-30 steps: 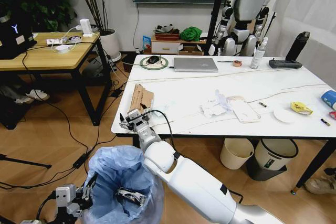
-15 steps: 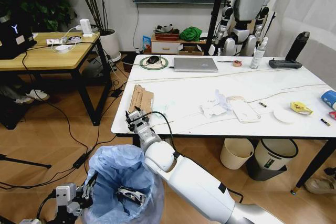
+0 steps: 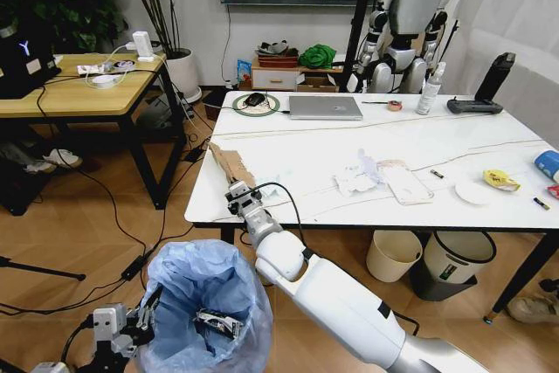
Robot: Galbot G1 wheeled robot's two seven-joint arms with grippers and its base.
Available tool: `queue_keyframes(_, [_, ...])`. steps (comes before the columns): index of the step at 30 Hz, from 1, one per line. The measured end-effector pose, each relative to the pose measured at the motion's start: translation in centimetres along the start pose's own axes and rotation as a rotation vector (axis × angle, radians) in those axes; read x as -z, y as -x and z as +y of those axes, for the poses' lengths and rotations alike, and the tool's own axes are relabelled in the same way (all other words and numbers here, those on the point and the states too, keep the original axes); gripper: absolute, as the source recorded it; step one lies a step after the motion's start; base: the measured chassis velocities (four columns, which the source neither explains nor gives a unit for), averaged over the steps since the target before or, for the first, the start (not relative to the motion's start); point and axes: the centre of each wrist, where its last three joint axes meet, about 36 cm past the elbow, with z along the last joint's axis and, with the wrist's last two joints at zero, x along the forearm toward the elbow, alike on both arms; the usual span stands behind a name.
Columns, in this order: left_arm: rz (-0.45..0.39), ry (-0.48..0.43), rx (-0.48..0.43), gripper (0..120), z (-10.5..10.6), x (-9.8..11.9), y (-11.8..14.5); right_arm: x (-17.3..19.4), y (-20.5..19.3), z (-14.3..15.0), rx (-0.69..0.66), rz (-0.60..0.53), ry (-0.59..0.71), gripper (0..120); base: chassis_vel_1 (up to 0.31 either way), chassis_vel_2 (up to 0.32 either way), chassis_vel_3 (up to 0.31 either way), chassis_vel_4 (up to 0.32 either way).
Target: Pick up the trash bin and place the trash from the table into it.
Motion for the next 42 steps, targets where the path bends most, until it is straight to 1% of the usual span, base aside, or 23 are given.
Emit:
queue_keyframes(1, [0.0,0.0,0.0,0,0.0,0.0,0.0,0.0,0.0,0.0,0.0,0.0,0.0,0,0.0,0.0,0.0,0.0])
queue_keyframes(3, [-0.003,-0.003,-0.001,0,0.0,0.0,0.1,1.6,-0.9,-1.2,0.047,-0.065,0.095,0,0.0,0.0,0.0,0.0])
queue_keyframes(4, [-0.003,-0.004,-0.001,0,0.0,0.0,0.1,1.9,-1.1,-1.4,0.058,-0.08,0.116,0,0.0,0.0,0.0,0.0])
queue_keyframes(5, [-0.003,-0.007,-0.002,0,0.0,0.0,0.1,2.9,-1.9,-2.0,0.09,-0.131,0.173,0,0.0,0.0,0.0,0.0])
queue_keyframes(7, [-0.002,-0.01,-0.002,0,0.0,0.0,0.1,3.7,-3.2,-2.5,0.138,-0.2,0.247,0,0.0,0.0,0.0,0.0])
queue_keyframes(8, [-0.002,-0.01,-0.002,0,0.0,0.0,0.1,3.7,-3.2,-2.5,0.138,-0.2,0.247,0,0.0,0.0,0.0,0.0])
queue_keyframes(9, [-0.002,-0.011,-0.001,0,0.0,0.0,0.1,4.0,-4.0,-2.7,0.164,-0.232,0.279,0,0.0,0.0,0.0,0.0])
queue_keyframes(11, [-0.001,-0.014,0.0,0,0.1,0.1,0.0,4.0,-6.4,-2.8,0.227,-0.288,0.338,0,0.0,0.0,0.0,0.0])
queue_keyframes(13, [-0.002,-0.016,0.002,0,0.1,0.2,0.0,3.2,-8.8,-3.2,0.282,-0.299,0.362,0,0.0,0.0,0.0,0.0])
queue_keyframes(14, [-0.003,-0.018,0.004,0,0.1,0.2,0.0,2.6,-11.0,-3.4,0.332,-0.307,0.371,0,0.0,0.0,0.0,0.0])
queue_keyframes(15, [-0.003,-0.018,0.004,0,0.1,0.2,0.0,2.6,-11.0,-3.4,0.332,-0.307,0.371,0,0.0,0.0,0.0,0.0])
queue_keyframes(17, [-0.006,-0.02,0.005,0,0.2,0.4,0.0,1.6,-14.1,-2.8,0.415,-0.313,0.382,0,0.0,0.0,0.0,0.0])
queue_keyframes(19, [-0.008,-0.022,0.007,0,0.1,0.4,0.0,1.2,-15.7,-2.3,0.462,-0.306,0.39,0,0.0,0.0,0.0,0.0])
queue_keyframes(20, [-0.01,-0.023,0.008,0,0.1,0.5,-0.1,0.6,-17.2,-1.7,0.511,-0.296,0.396,0,0.0,0.0,0.0,0.0])
queue_keyframes(21, [-0.01,-0.023,0.008,0,0.1,0.5,-0.1,0.6,-17.2,-1.7,0.511,-0.296,0.396,0,0.0,0.0,0.0,0.0])
queue_keyframes(24, [-0.018,-0.026,0.013,0,0.1,0.7,-0.1,-0.2,-19.3,-0.8,0.563,-0.271,0.397,0,0.0,0.0,0.0,0.0])
queue_keyframes(26, [-0.023,-0.028,0.018,0,0.2,0.9,-0.1,-0.9,-20.5,-0.4,0.577,-0.257,0.394,0,0.0,0.0,0.0,0.0])
queue_keyframes(34, [-0.034,-0.031,0.026,0,0.3,1.3,-0.2,-1.6,-22.5,0.3,0.594,-0.239,0.386,0,0.0,0.0,0.0,0.0])
queue_keyframes(39, [-0.038,-0.033,0.027,0,0.2,1.4,-0.2,-2.1,-23.2,0.5,0.579,-0.222,0.382,0,0.0,0.0,0.0,0.0])
queue_keyframes(41, [-0.041,-0.033,0.027,0,0.3,1.6,-0.2,-2.5,-23.6,0.6,0.563,-0.215,0.375,8,0.0,0.0,0.0,0.0])
queue_keyframes(42, [-0.041,-0.033,0.027,0,0.3,1.6,-0.2,-2.5,-23.6,0.6,0.563,-0.215,0.375,8,0.0,0.0,0.0,0.0])
